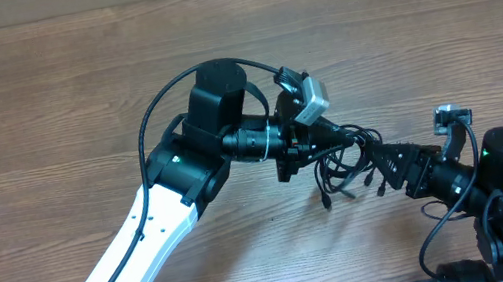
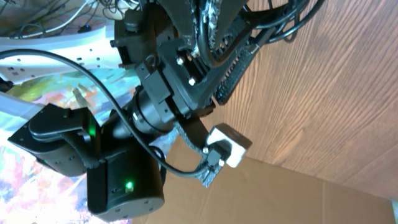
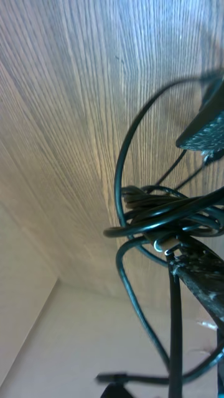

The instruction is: Untangle cables

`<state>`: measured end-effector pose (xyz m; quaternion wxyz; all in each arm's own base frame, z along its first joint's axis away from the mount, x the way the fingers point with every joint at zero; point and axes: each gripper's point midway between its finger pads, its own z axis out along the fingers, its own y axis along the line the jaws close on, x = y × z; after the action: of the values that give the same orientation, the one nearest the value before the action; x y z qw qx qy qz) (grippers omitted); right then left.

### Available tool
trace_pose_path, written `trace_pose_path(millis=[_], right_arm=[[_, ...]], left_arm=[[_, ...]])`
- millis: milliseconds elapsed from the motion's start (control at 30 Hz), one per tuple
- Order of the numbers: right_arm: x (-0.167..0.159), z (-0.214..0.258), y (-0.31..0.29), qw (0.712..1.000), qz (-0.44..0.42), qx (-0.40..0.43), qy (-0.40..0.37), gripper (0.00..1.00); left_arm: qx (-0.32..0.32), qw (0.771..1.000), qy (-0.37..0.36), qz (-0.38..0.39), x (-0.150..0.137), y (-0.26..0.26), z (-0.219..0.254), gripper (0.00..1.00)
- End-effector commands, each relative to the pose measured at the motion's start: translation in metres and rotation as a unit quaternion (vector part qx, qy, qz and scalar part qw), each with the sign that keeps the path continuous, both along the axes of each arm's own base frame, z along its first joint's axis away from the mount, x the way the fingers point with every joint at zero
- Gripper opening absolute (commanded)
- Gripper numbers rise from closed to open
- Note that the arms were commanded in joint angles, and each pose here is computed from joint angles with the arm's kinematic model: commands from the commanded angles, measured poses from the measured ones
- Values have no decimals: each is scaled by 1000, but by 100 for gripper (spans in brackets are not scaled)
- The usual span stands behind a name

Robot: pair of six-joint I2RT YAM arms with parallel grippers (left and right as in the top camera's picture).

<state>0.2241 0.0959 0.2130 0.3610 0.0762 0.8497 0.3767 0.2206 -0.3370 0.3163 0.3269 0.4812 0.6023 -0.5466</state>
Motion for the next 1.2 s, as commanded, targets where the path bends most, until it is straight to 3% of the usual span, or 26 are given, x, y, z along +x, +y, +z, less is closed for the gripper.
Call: trace_pose_path(millis=[0,300,933,1167], right_arm=[[2,2,-5,999,-2,-29,-19,52],[2,0,-6,999,-5,-34,-15,56],[1,0,-6,999,-4,-32,-12,65],[1,0,-6,999,-4,-32,-12,75]], left_arm=[[-23,1000,-4,-16,-12,3,22,4],[-16,1000,8,-17,-13,3,18,4],[87,993,65,41,-8,15,-32,4],[108,990,74,59,-4,18,-42,4]])
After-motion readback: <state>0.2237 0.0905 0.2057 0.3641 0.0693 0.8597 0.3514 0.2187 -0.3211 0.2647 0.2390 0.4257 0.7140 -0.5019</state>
